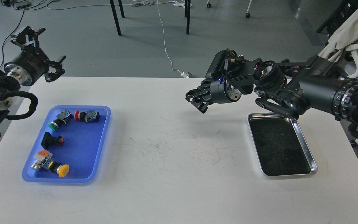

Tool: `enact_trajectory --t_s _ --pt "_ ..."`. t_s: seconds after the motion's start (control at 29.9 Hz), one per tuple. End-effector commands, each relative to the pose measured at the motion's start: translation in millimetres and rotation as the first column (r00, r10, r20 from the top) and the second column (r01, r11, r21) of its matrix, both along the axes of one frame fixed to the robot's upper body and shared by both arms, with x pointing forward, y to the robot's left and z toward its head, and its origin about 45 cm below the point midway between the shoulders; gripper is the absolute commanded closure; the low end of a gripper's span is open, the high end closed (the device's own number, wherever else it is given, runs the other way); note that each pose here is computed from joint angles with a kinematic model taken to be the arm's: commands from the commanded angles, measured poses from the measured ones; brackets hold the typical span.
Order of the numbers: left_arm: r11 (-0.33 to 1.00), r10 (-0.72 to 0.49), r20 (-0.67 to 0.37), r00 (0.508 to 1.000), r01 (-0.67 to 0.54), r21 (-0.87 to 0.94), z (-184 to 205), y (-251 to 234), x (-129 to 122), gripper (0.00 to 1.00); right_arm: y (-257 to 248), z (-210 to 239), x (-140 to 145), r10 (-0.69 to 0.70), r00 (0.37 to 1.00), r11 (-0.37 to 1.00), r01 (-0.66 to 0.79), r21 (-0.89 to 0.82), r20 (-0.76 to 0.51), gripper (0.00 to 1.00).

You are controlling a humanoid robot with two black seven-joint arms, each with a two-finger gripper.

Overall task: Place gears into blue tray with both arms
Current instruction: 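Lift the black part and carry it toward the table centre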

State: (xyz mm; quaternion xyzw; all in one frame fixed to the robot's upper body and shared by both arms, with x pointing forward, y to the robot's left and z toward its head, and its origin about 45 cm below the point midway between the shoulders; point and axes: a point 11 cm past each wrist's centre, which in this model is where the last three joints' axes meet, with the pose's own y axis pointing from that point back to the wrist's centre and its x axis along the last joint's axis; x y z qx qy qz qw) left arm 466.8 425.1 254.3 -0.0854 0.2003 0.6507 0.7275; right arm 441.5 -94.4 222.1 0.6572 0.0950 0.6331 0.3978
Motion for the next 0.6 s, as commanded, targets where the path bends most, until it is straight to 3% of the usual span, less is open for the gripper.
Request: enact_trajectory --t_s 0.0,0.17,0.57 --pt "1.000 0.008 0.004 1.000 -0.008 0.009 3.9 7.7 -1.9 0.00 33.5 -0.7 -12.8 0.063 0.998 0.995 -0.063 0.080 0.003 0.99" --pt "1.000 0.011 0.008 1.000 -0.011 0.013 6.1 11.8 -3.0 0.00 52.0 -7.3 -26.0 0.129 0.991 0.981 -0.131 0.145 0.024 0.99" --pt "0.999 0.021 0.030 0.999 -0.022 0.043 24.6 34.1 -11.7 0.00 33.0 -39.5 -30.1 0.096 0.995 0.980 -0.098 0.174 0.023 0.99"
